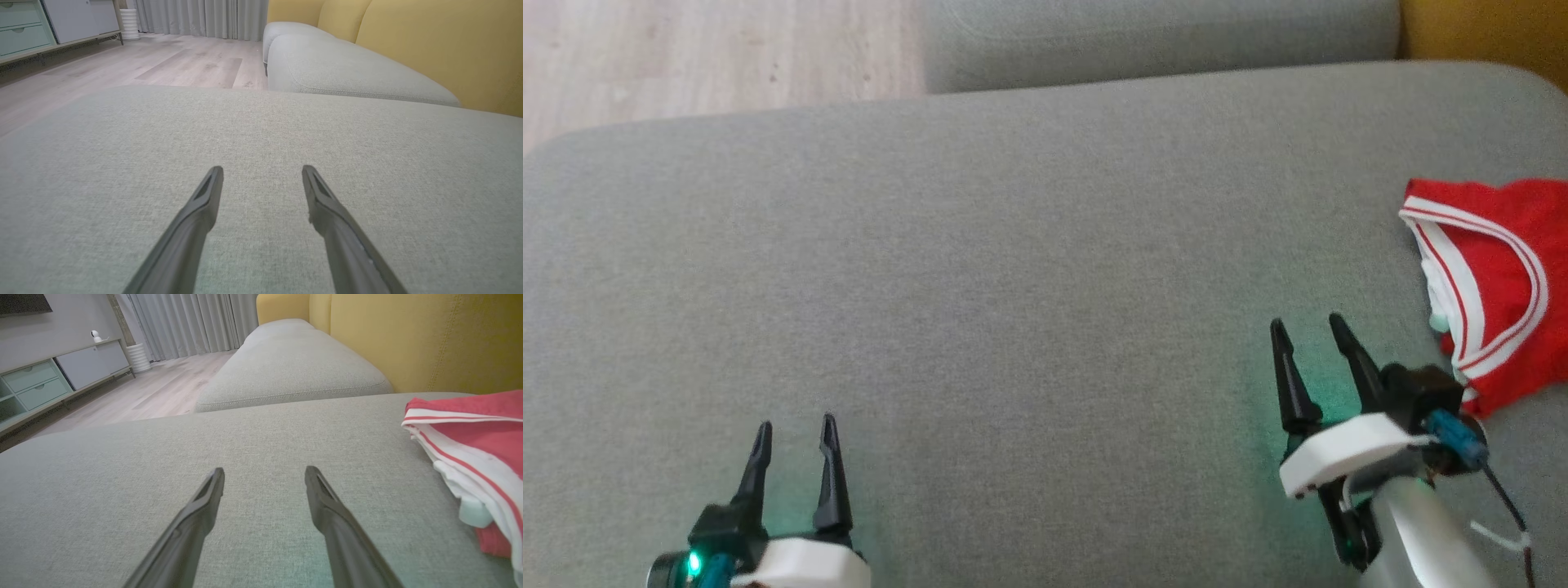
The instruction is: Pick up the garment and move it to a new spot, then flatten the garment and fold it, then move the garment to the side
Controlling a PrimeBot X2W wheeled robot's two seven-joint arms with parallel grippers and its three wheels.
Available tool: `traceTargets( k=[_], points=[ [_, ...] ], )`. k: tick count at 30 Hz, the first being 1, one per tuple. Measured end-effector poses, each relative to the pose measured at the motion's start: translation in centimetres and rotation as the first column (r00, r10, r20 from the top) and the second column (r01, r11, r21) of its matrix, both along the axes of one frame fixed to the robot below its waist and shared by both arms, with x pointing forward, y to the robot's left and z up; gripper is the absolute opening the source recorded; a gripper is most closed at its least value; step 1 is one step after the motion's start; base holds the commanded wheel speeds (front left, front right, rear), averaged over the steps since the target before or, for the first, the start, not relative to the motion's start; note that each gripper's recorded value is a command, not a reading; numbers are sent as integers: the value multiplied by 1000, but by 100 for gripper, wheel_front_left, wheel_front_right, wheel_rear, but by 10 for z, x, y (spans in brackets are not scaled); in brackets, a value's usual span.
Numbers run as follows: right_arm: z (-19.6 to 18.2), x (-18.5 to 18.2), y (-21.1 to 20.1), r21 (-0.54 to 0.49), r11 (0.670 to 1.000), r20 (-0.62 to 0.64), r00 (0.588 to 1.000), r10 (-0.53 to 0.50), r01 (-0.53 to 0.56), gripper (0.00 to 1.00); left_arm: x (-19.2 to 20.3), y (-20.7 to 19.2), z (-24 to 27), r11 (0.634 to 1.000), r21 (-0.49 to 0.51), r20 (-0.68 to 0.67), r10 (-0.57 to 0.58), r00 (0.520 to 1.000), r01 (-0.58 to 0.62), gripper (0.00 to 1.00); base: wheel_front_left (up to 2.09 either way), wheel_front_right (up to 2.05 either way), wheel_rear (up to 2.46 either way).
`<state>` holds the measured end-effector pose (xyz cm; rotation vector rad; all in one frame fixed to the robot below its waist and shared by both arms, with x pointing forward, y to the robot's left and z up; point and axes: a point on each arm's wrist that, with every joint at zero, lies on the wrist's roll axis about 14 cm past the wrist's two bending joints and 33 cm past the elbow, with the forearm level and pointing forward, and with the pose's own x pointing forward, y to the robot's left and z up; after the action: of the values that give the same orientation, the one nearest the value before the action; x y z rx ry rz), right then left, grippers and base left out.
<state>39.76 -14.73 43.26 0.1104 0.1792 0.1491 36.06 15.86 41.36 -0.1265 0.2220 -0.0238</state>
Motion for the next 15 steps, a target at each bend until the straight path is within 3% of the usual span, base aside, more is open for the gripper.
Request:
traceTargets(
  k=[15],
  points=[
    [7, -14, 10, 37, 999, 15, 1000, 16, -17, 100, -24, 19, 13, 998, -26, 40, 58, 998, -57, 100, 0, 0, 0]
  ],
)
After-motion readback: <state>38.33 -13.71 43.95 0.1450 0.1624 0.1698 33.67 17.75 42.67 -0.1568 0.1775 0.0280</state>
